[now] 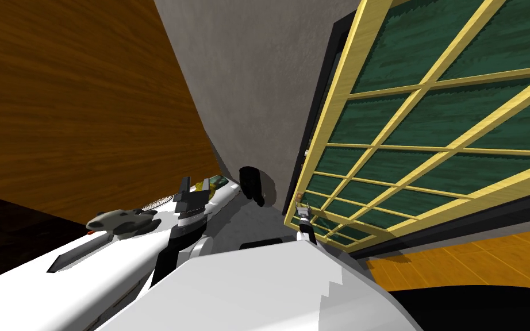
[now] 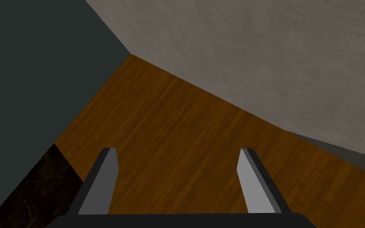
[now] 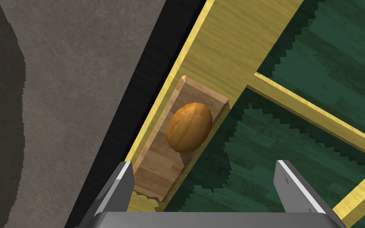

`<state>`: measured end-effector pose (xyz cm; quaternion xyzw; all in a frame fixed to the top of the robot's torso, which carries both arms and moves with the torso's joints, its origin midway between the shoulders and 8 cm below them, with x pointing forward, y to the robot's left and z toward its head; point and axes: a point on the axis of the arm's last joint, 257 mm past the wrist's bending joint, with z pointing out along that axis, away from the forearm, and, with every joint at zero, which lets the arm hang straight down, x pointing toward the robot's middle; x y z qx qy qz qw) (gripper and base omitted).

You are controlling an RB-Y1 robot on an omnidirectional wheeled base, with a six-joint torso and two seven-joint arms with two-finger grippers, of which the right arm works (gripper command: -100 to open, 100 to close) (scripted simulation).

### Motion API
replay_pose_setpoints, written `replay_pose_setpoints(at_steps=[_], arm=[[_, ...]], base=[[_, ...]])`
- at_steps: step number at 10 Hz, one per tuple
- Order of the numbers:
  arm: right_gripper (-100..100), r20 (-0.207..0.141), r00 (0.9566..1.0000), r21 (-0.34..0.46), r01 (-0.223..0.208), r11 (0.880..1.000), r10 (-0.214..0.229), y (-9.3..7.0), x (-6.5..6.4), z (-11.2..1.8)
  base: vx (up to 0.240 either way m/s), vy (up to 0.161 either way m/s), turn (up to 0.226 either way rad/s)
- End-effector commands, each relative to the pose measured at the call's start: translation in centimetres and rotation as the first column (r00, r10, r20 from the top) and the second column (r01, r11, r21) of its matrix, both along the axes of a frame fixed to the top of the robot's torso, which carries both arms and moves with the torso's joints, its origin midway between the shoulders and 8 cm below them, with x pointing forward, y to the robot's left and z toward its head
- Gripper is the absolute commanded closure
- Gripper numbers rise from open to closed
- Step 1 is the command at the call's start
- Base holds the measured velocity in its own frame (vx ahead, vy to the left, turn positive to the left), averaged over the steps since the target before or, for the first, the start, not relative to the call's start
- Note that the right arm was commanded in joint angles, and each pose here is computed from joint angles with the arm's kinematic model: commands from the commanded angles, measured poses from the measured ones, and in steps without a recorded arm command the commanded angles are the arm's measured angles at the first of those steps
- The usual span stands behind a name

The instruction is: Pull the door open

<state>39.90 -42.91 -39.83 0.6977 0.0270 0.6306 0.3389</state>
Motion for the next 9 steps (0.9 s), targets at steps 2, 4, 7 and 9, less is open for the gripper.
replay_pose_setpoints(at_steps=[2,4,7,9], arm=[[-100,0.038,0.9993,0.086,0.003,0.996,-0.006,0.5,0.4,0.0],[-100,0.077,0.9969,0.176,0.003,0.984,-0.017,1.1,0.9,-0.1],[-100,0.120,0.9922,0.275,-0.003,0.961,-0.031,1.6,1.3,-0.1],[-100,0.144,0.9888,0.327,-0.009,0.945,-0.041,1.9,1.5,-0.1]], base=[[-0.070,-0.007,0.032],[-0.076,-0.004,0.038],[-0.064,-0.005,0.022],[-0.046,-0.002,0.017]])
